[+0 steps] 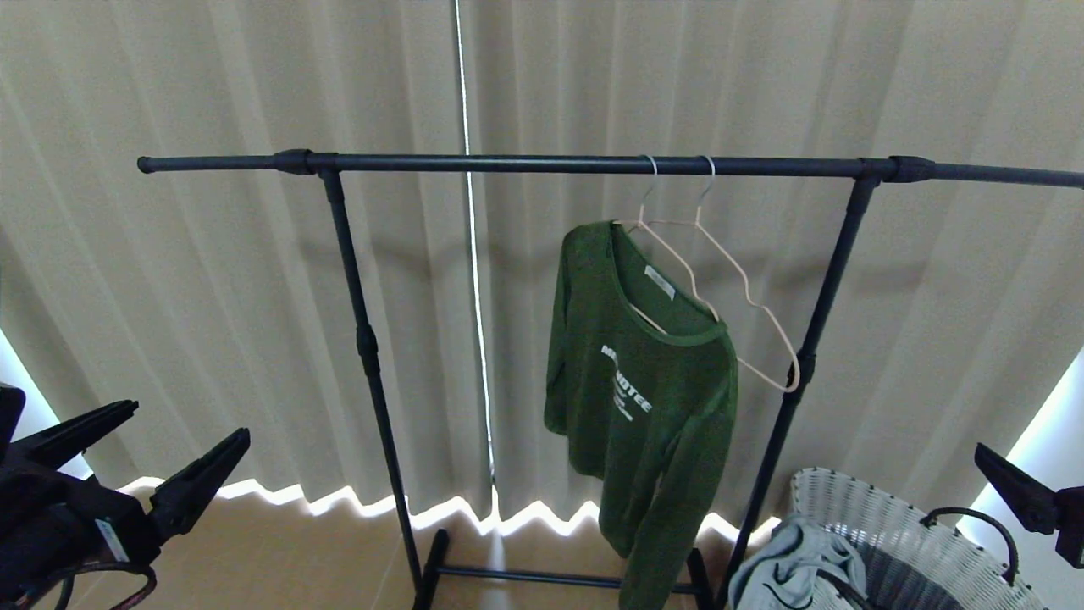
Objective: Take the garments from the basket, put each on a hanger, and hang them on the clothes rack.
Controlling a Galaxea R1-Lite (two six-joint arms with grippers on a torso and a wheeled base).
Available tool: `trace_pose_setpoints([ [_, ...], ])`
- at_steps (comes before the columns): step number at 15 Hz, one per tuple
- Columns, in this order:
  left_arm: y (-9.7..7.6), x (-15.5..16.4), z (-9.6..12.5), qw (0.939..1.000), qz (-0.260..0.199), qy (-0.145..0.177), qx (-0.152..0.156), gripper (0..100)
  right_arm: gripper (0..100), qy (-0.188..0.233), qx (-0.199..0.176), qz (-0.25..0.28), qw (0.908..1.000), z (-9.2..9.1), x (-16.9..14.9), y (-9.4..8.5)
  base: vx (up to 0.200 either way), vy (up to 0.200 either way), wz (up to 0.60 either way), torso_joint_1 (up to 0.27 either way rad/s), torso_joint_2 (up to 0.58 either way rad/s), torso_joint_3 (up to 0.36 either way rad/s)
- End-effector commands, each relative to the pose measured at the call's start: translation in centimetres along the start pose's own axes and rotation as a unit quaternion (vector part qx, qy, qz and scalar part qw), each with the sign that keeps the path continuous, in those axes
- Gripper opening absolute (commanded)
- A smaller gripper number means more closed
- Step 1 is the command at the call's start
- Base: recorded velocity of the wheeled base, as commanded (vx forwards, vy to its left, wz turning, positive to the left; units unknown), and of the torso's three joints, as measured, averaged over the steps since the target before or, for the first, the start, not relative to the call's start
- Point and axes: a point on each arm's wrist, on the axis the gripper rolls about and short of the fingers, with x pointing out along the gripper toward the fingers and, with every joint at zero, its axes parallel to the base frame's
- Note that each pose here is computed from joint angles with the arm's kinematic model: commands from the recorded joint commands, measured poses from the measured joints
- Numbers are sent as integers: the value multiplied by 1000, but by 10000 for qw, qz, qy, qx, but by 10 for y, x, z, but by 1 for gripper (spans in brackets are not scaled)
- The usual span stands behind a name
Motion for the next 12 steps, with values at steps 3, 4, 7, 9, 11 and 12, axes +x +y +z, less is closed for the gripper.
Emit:
trace_pose_setpoints([
  [3,-2,-4,-8,9999,-31,116,14,100,100,150,5,35,9999,-6,1,1,-200,0,0,1,1,5],
  [4,-3,-6,-13,9998,-44,191,12,100,100,165,2,37,9999,-7,1,1,-200,0,0,7,2,2],
  [7,-5,-7,-18,9995,-123,278,99,100,100,293,-32,38,9996,-15,1,2,0,0,0,0,0,0],
  [9,-7,-8,-18,9992,-210,269,211,100,100,247,-33,40,9997,-12,1,2,0,0,0,0,0,0],
  [11,-8,-8,-18,9990,-275,240,244,100,100,218,-32,29,9998,-12,0,1,0,0,0,0,0,0],
  [12,-7,-6,-12,9993,-253,128,238,100,100,256,-32,33,9997,-13,0,2,0,0,0,0,0,0],
])
